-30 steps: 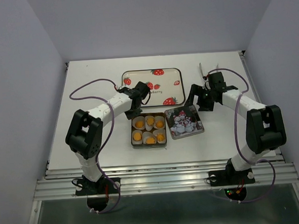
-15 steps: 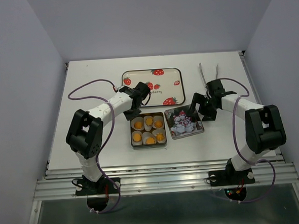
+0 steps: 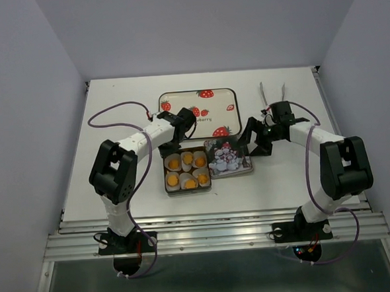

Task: Pack the cookies

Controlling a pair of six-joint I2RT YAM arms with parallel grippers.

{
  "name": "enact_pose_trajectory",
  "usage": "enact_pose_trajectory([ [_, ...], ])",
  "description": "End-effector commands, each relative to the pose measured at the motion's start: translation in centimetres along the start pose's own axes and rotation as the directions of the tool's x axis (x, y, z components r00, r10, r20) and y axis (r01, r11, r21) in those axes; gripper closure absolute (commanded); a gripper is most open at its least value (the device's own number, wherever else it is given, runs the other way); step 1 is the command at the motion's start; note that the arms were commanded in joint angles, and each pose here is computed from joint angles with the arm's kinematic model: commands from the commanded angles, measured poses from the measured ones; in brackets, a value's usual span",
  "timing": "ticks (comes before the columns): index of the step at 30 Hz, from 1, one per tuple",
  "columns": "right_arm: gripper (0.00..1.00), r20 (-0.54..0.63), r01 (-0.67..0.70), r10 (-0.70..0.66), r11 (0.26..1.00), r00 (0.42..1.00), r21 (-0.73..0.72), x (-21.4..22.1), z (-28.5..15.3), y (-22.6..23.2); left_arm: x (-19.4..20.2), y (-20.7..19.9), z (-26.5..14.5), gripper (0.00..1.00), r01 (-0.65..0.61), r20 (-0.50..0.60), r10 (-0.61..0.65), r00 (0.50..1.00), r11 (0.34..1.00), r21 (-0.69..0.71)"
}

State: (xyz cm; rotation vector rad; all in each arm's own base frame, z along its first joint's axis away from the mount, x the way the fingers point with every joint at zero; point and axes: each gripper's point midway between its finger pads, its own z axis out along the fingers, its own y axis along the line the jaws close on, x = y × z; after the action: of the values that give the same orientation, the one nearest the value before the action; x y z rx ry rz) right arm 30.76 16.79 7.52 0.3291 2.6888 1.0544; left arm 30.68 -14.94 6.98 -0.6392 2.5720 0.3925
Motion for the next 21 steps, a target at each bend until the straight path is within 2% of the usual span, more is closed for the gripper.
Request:
enact_pose_trajectory([
  [1, 0.06, 0.047, 0.06, -0.048, 0.953, 0.998, -0.298, -1.9, -3.1, 8.6, -0.3, -1.1, -1.1, 0.74, 0.03, 0.002, -0.03, 1.0, 0.999, 0.039],
  [4, 0.08, 0.061, 0.038, -0.02, 0.948, 0.998, -0.315, -2.3, -3.5, 9.3, -0.4, -1.0, -1.1, 0.74, 0.027, 0.007, -0.027, 1.0, 0.999, 0.035],
  [7, 0.16, 0.059, 0.02, -0.001, 0.945, 0.998, -0.328, -2.2, -3.6, 9.6, -0.4, -1.1, -1.1, 0.74, 0.024, 0.008, -0.024, 1.0, 0.999, 0.035],
  [12, 0.14, 0.037, -0.024, 0.036, 0.957, 0.999, -0.288, -1.0, -3.1, 8.0, -0.5, -1.2, -1.1, 0.74, 0.023, 0.009, -0.024, 1.0, 0.999, 0.036],
  [14, 0.14, 0.068, -0.04, 0.056, 0.975, 0.996, -0.218, -1.4, -2.5, 6.5, -0.5, -1.2, -1.1, 0.74, 0.021, 0.011, -0.021, 1.0, 0.999, 0.033],
  [15, 0.11, 0.098, -0.006, 0.022, 0.987, 0.995, -0.162, -1.9, -2.3, 5.7, -0.5, -1.0, -1.2, 0.74, 0.017, 0.01, -0.017, 1.0, 1.0, 0.027],
  [16, 0.1, 0.113, -0.034, 0.046, 0.994, 0.993, -0.1, -2.3, -2.2, 4.7, -0.6, -1.0, -1.2, 0.74, 0.02, 0.011, -0.02, 1.0, 0.999, 0.028],
  [17, 0.09, 0.134, -0.044, 0.04, 0.999, 0.99, 0.031, -2.4, -2.1, 2.2, -0.7, -1.0, -1.4, 0.74, 0.017, 0.012, -0.017, 1.0, 0.999, 0.031],
  [19, 0.09, 0.145, -0.049, 0.03, 0.991, 0.989, 0.124, -2.7, -2.4, 0.8, -1.7, -1.4, -2.4, 0.64, 0.009, 0.027, -0.01, 1.0, 0.998, 0.061],
  [21, 0.09, 0.139, -0.052, 0.036, 0.992, 0.99, 0.115, -2.5, -2.5, 1.0, -2.8, -1.4, -3.7, 0.45, 0.006, 0.05, -0.01, 0.999, 0.997, 0.082],
])
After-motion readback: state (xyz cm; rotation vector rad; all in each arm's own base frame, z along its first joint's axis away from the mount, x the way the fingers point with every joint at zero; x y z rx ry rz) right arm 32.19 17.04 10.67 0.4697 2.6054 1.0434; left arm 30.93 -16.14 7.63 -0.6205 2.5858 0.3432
